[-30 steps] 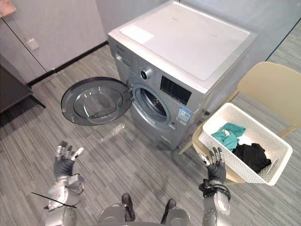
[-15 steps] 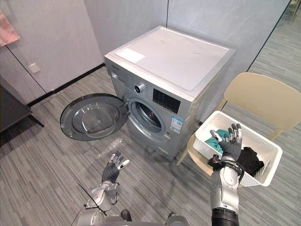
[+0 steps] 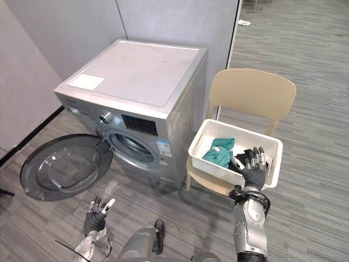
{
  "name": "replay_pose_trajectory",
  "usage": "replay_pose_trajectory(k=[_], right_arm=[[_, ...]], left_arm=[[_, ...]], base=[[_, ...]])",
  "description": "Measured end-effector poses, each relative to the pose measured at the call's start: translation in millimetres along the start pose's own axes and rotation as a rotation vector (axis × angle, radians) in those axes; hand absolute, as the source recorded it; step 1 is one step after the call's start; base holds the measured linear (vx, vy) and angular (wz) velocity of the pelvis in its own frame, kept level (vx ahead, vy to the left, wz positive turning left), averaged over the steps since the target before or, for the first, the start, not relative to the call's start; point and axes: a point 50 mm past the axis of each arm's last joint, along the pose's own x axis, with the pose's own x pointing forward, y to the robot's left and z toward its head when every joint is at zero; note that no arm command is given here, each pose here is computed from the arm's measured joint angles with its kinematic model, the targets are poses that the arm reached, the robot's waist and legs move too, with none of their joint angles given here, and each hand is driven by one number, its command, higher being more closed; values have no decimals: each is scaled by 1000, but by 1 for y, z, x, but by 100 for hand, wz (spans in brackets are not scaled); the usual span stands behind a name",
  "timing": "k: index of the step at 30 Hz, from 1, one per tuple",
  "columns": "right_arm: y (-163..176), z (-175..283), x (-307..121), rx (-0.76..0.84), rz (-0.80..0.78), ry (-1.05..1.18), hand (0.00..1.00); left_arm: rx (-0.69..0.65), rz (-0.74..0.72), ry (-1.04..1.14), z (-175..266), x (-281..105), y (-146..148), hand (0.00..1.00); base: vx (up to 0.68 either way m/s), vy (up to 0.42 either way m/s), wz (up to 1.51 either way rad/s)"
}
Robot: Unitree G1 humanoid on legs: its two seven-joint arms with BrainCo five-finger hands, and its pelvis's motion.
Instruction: Pick up the laundry basket with both hands and put the clothes into the washing machine.
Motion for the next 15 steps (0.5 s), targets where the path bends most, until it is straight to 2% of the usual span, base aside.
replay_pose_trajectory(k=[4, 9, 12, 15], right_arm=[[-4, -5, -12, -7, -18, 20, 0], [13, -5, -10, -22, 30, 5, 0], [20, -1, -5, -37, 71, -17, 0], [22, 8, 2, -91, 102, -58, 0]], left_arm=[[7, -31, -51, 11, 7, -11, 0], [74, -80, -73, 18, 12, -16, 0], [83, -83, -94, 22, 13, -15, 0], [107, -72, -81, 21, 14, -7, 0]], base=[[495, 133, -20], [272, 70, -23], [124, -41, -25], [82, -221, 3]])
